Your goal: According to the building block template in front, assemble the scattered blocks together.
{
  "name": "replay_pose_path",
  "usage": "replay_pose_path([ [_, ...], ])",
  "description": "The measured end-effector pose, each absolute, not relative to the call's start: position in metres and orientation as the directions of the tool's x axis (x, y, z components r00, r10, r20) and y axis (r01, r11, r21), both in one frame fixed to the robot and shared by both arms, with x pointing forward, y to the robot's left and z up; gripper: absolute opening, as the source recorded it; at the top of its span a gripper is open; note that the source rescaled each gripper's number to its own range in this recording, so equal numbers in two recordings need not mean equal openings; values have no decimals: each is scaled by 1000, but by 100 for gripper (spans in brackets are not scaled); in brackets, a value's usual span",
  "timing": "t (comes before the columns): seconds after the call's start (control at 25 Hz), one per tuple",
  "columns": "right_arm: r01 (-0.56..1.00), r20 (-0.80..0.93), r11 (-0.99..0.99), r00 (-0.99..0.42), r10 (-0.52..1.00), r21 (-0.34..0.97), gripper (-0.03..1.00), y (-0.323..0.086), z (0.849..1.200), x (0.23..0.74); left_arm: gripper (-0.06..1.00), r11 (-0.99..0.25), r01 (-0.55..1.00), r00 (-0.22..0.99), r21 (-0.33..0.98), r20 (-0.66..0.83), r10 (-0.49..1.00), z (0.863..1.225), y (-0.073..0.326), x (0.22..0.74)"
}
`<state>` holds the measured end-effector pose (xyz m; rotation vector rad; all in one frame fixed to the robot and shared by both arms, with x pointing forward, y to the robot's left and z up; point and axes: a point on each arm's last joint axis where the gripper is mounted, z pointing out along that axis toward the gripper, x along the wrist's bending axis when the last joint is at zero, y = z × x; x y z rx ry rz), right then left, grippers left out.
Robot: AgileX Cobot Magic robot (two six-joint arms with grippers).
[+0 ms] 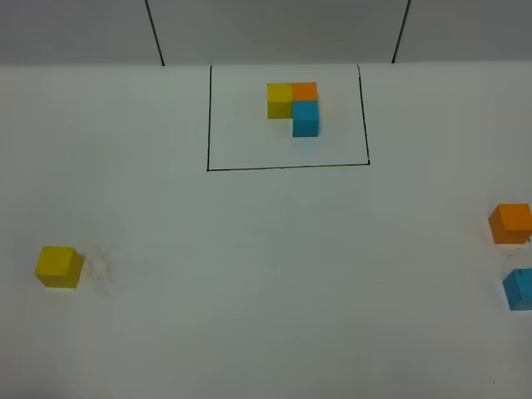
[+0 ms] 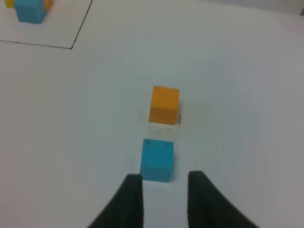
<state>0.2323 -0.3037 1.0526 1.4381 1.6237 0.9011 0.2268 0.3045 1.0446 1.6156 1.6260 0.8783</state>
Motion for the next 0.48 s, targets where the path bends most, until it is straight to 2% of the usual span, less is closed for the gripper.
replay_pose_path([
  [0.48,447,-93,111,-64,994,888,0,-304,1053,232,69,5,546,-5,838,-2,1000,1045,305,227],
])
